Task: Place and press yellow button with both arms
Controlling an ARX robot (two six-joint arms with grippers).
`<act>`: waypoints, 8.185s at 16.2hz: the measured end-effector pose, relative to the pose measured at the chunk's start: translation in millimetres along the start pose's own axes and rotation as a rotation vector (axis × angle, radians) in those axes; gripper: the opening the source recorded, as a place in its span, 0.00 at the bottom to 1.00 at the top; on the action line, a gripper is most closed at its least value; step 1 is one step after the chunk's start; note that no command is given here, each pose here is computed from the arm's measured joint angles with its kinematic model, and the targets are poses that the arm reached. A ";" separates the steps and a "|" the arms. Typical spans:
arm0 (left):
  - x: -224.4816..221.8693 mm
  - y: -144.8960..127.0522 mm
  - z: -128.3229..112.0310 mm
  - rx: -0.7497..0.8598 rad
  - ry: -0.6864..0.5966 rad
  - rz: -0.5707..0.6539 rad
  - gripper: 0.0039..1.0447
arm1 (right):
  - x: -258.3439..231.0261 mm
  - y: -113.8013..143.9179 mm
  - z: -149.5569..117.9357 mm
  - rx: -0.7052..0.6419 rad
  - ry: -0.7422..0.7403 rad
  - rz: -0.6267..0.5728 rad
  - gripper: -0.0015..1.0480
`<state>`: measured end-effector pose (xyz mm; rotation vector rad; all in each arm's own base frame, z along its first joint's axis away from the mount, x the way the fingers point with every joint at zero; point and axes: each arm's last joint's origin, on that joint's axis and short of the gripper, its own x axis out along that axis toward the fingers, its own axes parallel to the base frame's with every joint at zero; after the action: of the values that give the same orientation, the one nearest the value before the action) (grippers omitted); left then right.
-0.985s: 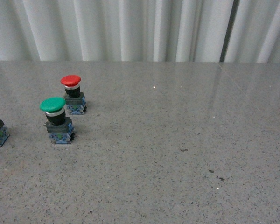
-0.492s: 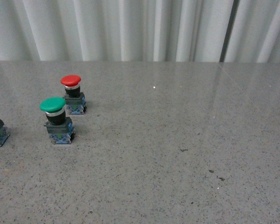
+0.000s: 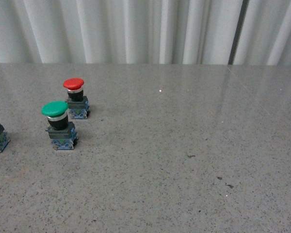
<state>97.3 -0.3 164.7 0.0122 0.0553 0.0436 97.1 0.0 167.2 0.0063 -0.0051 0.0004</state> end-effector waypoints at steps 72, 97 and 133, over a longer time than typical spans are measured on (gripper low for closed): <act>68.9 -71.5 150.6 0.215 -0.141 -0.073 0.83 | 0.0 0.0 -0.1 0.000 0.001 0.000 0.94; 15.6 -0.3 15.4 -0.009 -0.055 -0.044 0.01 | 0.0 0.0 -0.1 0.000 0.001 0.000 0.94; -0.2 0.3 2.7 -0.010 -0.059 -0.043 0.94 | 80.5 28.8 94.9 0.145 -0.088 0.426 0.94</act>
<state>97.2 -0.1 167.4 0.0025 -0.0036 0.0000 177.1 28.2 262.7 0.1502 -0.0942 0.4268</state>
